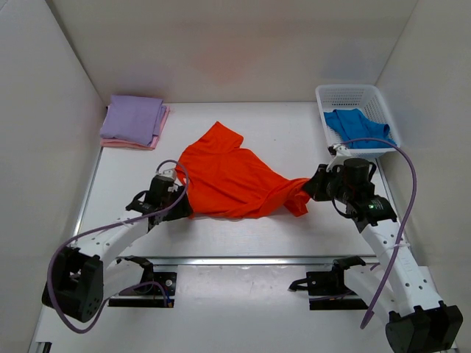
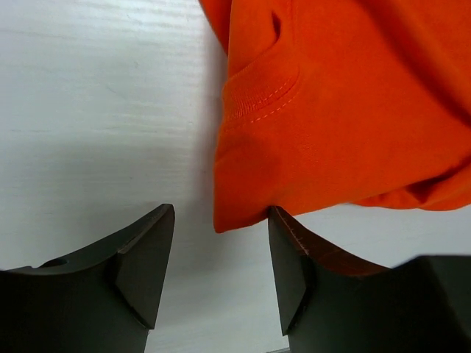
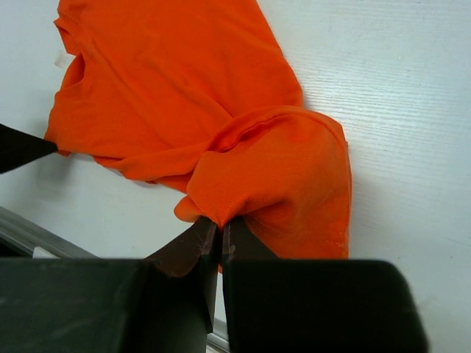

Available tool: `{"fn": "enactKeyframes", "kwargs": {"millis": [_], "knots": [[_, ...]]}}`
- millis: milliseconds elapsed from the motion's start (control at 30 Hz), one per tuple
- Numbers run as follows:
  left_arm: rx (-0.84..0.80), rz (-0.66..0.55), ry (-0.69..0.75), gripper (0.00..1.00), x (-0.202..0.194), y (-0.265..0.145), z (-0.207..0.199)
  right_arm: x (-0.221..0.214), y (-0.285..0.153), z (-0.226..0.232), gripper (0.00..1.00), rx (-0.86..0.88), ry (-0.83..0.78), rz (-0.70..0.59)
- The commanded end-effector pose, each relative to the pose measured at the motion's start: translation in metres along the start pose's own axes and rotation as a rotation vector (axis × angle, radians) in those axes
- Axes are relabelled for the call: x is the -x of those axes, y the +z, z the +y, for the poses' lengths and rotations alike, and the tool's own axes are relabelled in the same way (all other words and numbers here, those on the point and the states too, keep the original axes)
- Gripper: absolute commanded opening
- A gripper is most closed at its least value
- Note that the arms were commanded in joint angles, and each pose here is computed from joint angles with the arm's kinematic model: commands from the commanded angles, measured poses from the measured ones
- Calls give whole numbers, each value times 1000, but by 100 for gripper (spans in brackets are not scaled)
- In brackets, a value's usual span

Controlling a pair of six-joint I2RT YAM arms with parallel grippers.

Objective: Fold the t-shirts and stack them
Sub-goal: Flatten out the tshirt

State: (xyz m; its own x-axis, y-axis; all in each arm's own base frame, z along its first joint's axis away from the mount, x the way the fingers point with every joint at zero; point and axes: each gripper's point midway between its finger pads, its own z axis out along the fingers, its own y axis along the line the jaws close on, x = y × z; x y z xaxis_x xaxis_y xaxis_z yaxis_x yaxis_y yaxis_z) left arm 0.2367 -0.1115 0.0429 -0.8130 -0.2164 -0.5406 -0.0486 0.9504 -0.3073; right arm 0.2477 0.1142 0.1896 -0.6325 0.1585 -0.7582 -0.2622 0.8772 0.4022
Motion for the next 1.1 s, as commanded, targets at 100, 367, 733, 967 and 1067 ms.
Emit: {"fn": "enactKeyframes", "kwargs": {"millis": [100, 367, 733, 967, 1067], "knots": [[-14, 14, -4, 61, -7, 20, -8, 14, 4, 8, 0, 31, -1, -55], [-9, -116, 34, 0, 72, -18, -21, 10, 0, -13, 0, -33, -27, -40], [51, -230, 80, 0, 152, -109, -19, 14, -16, -40, 0, -91, -48, -57], [61, -227, 127, 0, 201, -104, -34, 8, -11, -40, 0, -101, -46, -30], [56, -275, 128, 0, 223, -117, -43, 12, -13, -42, 0, -107, -54, -31]]}}
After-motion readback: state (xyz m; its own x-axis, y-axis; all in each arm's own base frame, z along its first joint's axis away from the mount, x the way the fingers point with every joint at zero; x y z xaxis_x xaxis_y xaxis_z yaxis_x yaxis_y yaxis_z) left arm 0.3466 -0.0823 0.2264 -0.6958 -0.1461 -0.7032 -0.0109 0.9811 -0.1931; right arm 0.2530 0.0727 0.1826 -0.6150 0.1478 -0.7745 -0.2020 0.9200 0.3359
